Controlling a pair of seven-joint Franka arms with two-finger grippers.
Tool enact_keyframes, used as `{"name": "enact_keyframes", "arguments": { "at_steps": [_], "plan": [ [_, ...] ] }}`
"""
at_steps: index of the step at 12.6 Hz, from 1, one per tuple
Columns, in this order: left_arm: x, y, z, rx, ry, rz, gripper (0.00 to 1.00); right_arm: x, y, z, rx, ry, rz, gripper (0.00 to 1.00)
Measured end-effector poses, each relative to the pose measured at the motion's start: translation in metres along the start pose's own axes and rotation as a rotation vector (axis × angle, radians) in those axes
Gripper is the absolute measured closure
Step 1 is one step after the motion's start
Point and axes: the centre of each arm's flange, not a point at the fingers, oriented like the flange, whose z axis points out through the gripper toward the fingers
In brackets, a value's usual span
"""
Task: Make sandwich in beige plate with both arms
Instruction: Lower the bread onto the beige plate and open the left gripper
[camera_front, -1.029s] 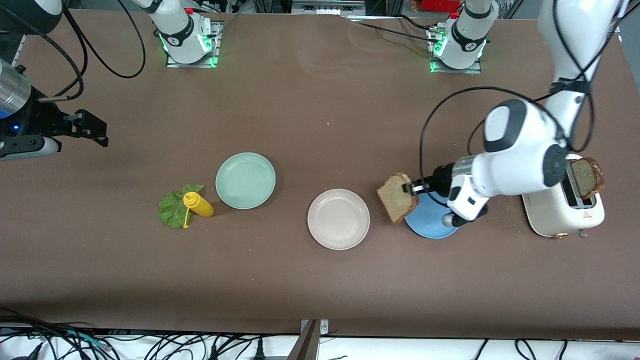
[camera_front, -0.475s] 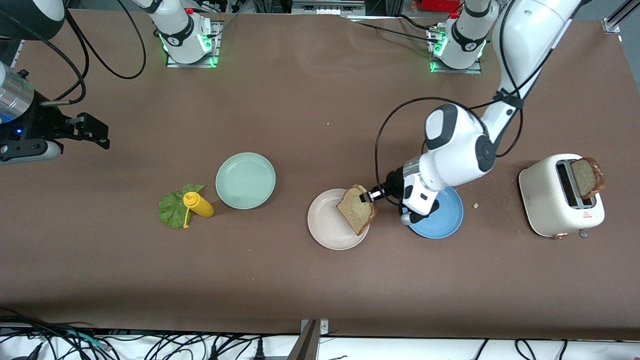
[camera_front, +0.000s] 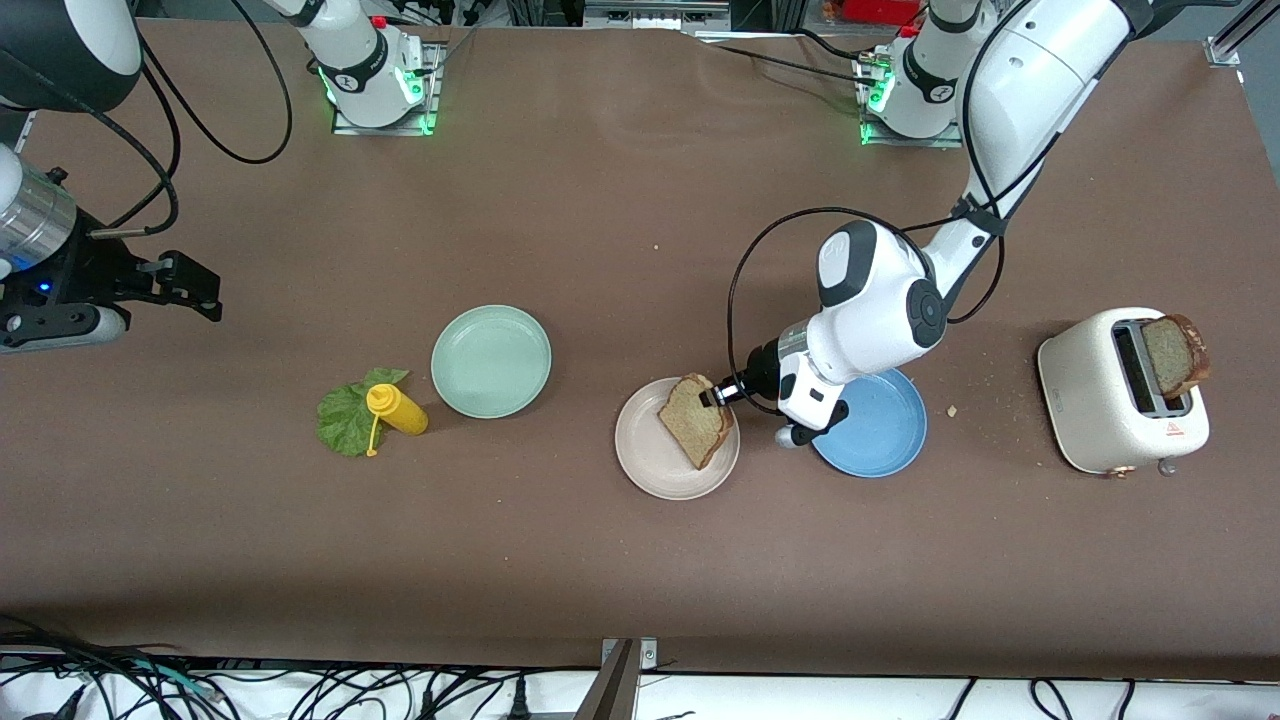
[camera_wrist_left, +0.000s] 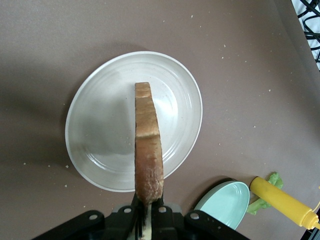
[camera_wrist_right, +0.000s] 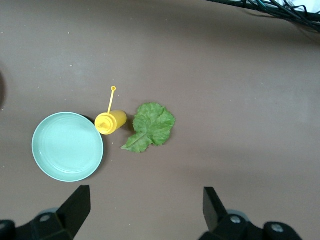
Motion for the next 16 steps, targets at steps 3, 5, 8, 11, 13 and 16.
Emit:
{"name": "enact_keyframes", "arguments": {
  "at_steps": [3,5,8,11,13,16],
  "plan": [
    [0.003,-0.004,0.002,0.004,-0.001,-0.006,0.92,0.001,-0.010,-0.001,0.001,0.005,-0.017,0.00],
    [0.006,-0.009,0.006,0.010,-0.003,-0.014,0.86,0.002,-0.010,-0.002,0.001,0.013,-0.017,0.00],
    [0.008,-0.014,0.008,0.022,-0.016,-0.019,0.56,0.005,-0.010,-0.004,-0.001,0.039,-0.017,0.00],
    [0.016,-0.031,0.011,0.080,-0.055,-0.023,0.24,0.006,-0.015,-0.003,0.000,0.046,-0.024,0.00],
    [0.015,-0.038,0.017,0.104,-0.082,-0.027,0.03,0.006,-0.023,-0.004,0.001,0.046,-0.036,0.00],
    [0.012,-0.047,0.031,0.123,-0.105,-0.034,0.01,0.007,-0.022,-0.003,0.001,0.047,-0.036,0.00]
  ]
}}
